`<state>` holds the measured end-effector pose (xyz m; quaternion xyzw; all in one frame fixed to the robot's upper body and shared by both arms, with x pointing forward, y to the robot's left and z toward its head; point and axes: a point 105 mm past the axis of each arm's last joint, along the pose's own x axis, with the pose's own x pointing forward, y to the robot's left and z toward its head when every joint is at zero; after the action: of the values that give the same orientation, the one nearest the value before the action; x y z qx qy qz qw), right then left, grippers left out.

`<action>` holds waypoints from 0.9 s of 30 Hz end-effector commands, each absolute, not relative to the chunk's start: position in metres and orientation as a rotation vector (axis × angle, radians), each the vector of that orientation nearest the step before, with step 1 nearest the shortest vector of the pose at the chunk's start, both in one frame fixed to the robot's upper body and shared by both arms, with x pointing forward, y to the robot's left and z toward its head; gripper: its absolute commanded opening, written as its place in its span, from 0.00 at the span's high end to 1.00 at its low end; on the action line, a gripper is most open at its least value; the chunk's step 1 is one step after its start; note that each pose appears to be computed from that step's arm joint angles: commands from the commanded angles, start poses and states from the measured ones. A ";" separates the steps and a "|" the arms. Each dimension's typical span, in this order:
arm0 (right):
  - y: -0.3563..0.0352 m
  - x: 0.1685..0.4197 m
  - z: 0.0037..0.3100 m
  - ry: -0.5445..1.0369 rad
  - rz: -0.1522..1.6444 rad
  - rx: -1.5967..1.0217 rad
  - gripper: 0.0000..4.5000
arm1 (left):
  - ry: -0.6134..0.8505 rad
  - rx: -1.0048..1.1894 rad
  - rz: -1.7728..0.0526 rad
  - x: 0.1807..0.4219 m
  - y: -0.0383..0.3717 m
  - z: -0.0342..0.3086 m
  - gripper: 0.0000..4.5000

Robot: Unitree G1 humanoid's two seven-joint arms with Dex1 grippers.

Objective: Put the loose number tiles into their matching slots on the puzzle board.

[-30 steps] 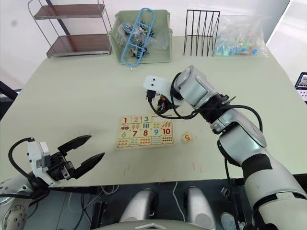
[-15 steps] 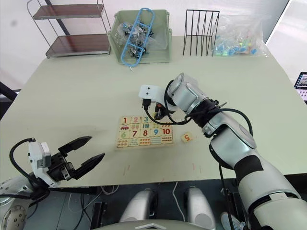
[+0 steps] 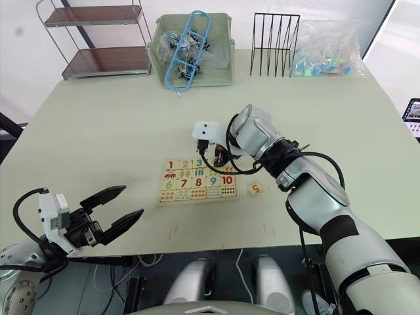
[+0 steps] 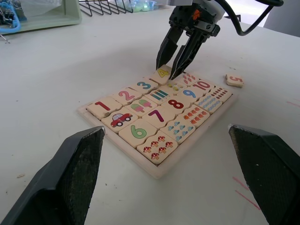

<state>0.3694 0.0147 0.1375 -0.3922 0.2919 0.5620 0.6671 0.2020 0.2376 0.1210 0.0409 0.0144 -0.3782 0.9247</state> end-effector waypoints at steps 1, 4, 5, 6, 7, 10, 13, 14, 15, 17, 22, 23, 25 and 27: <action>0.018 0.370 0.145 0.621 1.274 -0.881 0.82 | 0.000 0.113 -0.784 0.201 0.237 0.131 0.00; 0.019 0.371 0.143 0.622 1.275 -0.876 0.82 | 0.000 0.114 -0.783 0.201 0.237 0.131 0.00; 0.020 0.371 0.143 0.622 1.276 -0.874 0.82 | 0.000 0.114 -0.783 0.201 0.237 0.131 0.00; 0.020 0.371 0.143 0.622 1.277 -0.872 0.82 | -0.001 0.114 -0.782 0.201 0.237 0.131 0.00; 0.021 0.371 0.143 0.621 1.279 -0.870 0.82 | -0.001 0.113 -0.782 0.201 0.237 0.131 0.00; 0.021 0.371 0.143 0.620 1.282 -0.863 0.82 | -0.002 0.111 -0.780 0.201 0.236 0.130 0.00; 0.021 0.372 0.143 0.620 1.280 -0.861 0.82 | -0.002 0.110 -0.780 0.202 0.236 0.130 0.00; 0.021 0.372 0.143 0.621 1.279 -0.860 0.82 | -0.002 0.110 -0.780 0.202 0.236 0.130 0.00; 0.021 0.372 0.142 0.622 1.280 -0.859 0.82 | -0.002 0.110 -0.780 0.202 0.236 0.130 0.00; 0.021 0.372 0.141 0.624 1.281 -0.858 0.82 | -0.003 0.109 -0.780 0.202 0.235 0.130 0.00; 0.020 0.372 0.140 0.626 1.283 -0.865 0.82 | -0.003 0.109 -0.783 0.203 0.235 0.130 0.00; 0.019 0.372 0.139 0.627 1.285 -0.868 0.82 | -0.004 0.108 -0.784 0.203 0.234 0.130 0.00; 0.018 0.372 0.139 0.628 1.288 -0.874 0.70 | -0.004 0.108 -0.785 0.203 0.234 0.130 0.00; 0.018 0.371 0.138 0.628 1.294 -0.878 0.49 | -0.005 0.108 -0.785 0.204 0.234 0.130 0.00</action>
<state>0.3716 0.0169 0.1342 -0.3869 0.2884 0.5677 0.6670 0.2052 0.2367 0.1234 0.0426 0.0083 -0.3769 0.9252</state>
